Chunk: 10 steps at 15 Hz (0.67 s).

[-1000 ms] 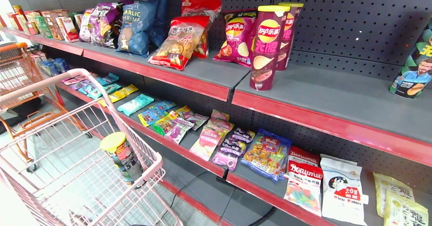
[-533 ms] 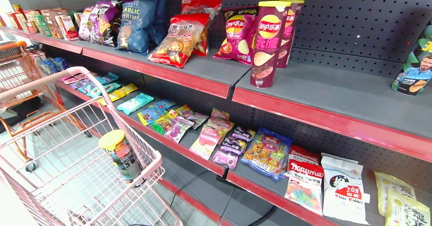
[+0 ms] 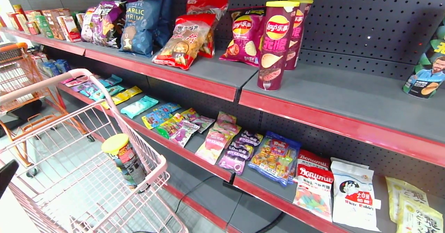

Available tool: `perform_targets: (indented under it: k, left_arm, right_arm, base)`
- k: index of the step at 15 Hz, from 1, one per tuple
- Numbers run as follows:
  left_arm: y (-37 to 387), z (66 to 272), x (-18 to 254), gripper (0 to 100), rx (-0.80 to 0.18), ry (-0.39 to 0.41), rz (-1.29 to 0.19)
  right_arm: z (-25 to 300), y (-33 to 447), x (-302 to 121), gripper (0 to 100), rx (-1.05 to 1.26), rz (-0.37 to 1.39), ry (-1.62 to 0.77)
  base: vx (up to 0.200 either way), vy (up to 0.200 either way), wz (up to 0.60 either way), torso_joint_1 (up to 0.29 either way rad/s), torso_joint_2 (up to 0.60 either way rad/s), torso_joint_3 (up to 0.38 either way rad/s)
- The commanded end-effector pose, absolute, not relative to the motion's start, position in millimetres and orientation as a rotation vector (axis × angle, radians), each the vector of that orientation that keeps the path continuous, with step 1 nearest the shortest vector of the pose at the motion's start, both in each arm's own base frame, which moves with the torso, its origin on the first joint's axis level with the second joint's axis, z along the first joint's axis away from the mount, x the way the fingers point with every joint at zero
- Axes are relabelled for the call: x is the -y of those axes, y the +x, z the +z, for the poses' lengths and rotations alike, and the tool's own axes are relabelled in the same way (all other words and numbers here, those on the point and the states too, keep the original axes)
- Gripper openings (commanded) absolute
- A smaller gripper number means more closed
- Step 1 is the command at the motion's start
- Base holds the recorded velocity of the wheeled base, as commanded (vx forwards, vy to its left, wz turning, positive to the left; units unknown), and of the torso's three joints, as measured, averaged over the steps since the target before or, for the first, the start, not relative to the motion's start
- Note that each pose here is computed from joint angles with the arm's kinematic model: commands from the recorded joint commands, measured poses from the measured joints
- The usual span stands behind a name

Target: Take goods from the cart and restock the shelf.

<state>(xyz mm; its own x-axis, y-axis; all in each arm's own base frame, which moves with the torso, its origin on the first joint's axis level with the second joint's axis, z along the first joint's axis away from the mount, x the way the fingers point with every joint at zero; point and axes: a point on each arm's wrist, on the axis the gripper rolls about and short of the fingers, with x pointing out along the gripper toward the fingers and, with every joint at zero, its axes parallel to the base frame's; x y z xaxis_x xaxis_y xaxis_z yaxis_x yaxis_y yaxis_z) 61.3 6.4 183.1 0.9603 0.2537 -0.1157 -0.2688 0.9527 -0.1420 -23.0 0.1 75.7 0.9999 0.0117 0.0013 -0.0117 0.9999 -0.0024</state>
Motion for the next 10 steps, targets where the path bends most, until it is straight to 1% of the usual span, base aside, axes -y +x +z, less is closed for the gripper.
perform_targets:
  k: [1, 3, 4, 6, 7, 8, 9, 10]
  left_arm:
    - [143, 168, -14, 100, -0.251, -0.154, 0.235]
    - [150, 151, -12, 100, -0.322, -0.093, 0.125]
    - [150, 146, -11, 100, -0.347, -0.077, 0.086]
    - [152, 130, -11, 100, -0.431, -0.075, 0.041]
    - [152, 130, -11, 100, -0.431, -0.075, 0.041]
    - [159, 125, -13, 100, -0.452, -0.085, 0.028]
    - [166, 122, -15, 100, -0.450, -0.082, 0.001]
    - [168, 121, -17, 100, -0.451, -0.077, 0.004]
  right_arm:
    - [76, -23, 0, 100, 0.000, 0.012, -0.003]
    - [76, -23, 0, 100, 0.000, 0.012, -0.003]
    - [76, -23, 0, 100, 0.000, 0.014, -0.003]
    - [76, -23, 0, 100, 0.000, 0.012, -0.003]
    - [76, -23, 0, 100, 0.000, 0.012, -0.003]
    - [76, -23, 0, 100, 0.000, 0.012, -0.003]
    - [76, -23, 0, 100, 0.000, 0.014, -0.003]
    - [76, -23, 0, 100, 0.000, 0.012, -0.003]
  base:
    - [0.000, 0.000, 0.00, 0.000, 0.00, 0.000]
    - [0.000, 0.000, 0.00, 0.000, 0.00, 0.000]
    - [0.000, 0.000, 0.00, 0.000, 0.00, 0.000]
    - [0.000, 0.000, 0.00, 0.000, 0.00, 0.000]
    - [0.000, 0.000, 0.00, 0.000, 0.00, 0.000]
    - [0.000, 0.000, 0.00, 0.000, 0.00, 0.000]
    - [0.000, 0.000, 0.00, 0.000, 0.00, 0.000]
    - [0.000, 0.000, 0.00, 0.000, 0.00, 0.000]
